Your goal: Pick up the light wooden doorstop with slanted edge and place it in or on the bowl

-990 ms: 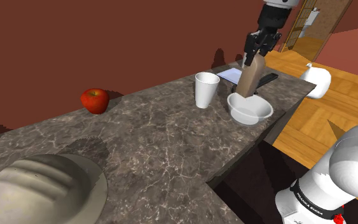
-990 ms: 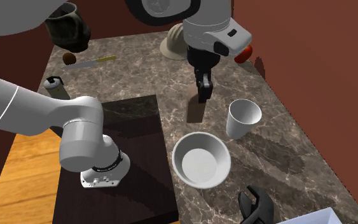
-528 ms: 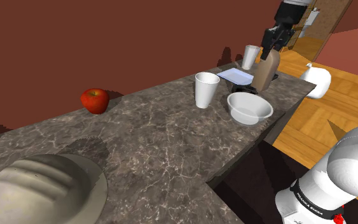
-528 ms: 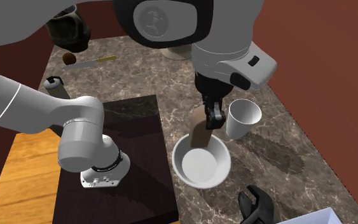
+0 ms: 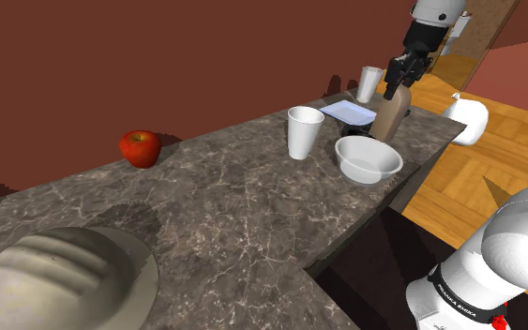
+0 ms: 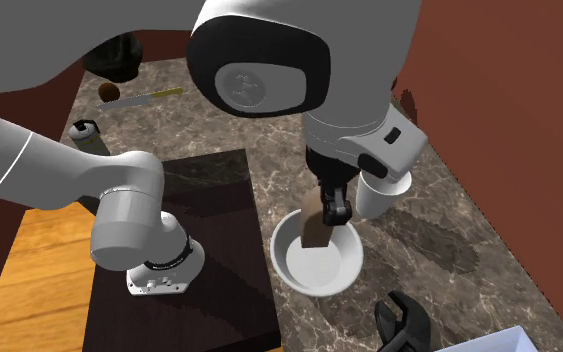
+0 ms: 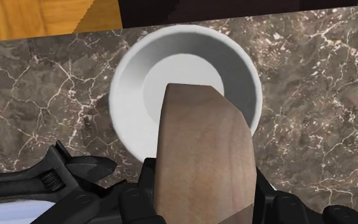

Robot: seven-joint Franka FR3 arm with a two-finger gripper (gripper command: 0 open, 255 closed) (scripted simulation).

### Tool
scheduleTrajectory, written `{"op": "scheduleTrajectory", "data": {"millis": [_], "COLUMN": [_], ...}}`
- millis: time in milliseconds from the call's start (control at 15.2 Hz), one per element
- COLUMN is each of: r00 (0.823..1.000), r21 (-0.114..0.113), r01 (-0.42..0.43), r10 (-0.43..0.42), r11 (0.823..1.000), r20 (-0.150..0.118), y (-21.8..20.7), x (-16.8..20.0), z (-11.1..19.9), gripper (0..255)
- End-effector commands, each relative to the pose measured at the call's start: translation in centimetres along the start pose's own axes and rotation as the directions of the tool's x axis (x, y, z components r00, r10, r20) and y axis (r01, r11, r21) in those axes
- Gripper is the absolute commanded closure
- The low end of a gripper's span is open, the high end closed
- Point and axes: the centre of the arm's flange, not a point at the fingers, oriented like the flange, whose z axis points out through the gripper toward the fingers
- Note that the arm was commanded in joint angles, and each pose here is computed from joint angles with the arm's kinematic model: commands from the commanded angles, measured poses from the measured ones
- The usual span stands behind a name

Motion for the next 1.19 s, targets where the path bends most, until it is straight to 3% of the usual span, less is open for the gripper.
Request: {"op": "scheduleTrajectory", "data": {"millis": [0, 792, 1122], "r00": [1.0, 1.0, 1.0], "r21": [0.0, 0.0, 0.0], "r01": [0.0, 0.0, 0.0], "r10": [0.0, 0.0, 0.0], "r11": [1.0, 1.0, 1.0], "r20": [-0.001, -0.001, -0.001], "y": [-0.1, 0.0, 0.0], "x": [0.0, -0.4, -0.4], "z": [1.0, 7.4, 7.7], "gripper": [255, 255, 255]}}
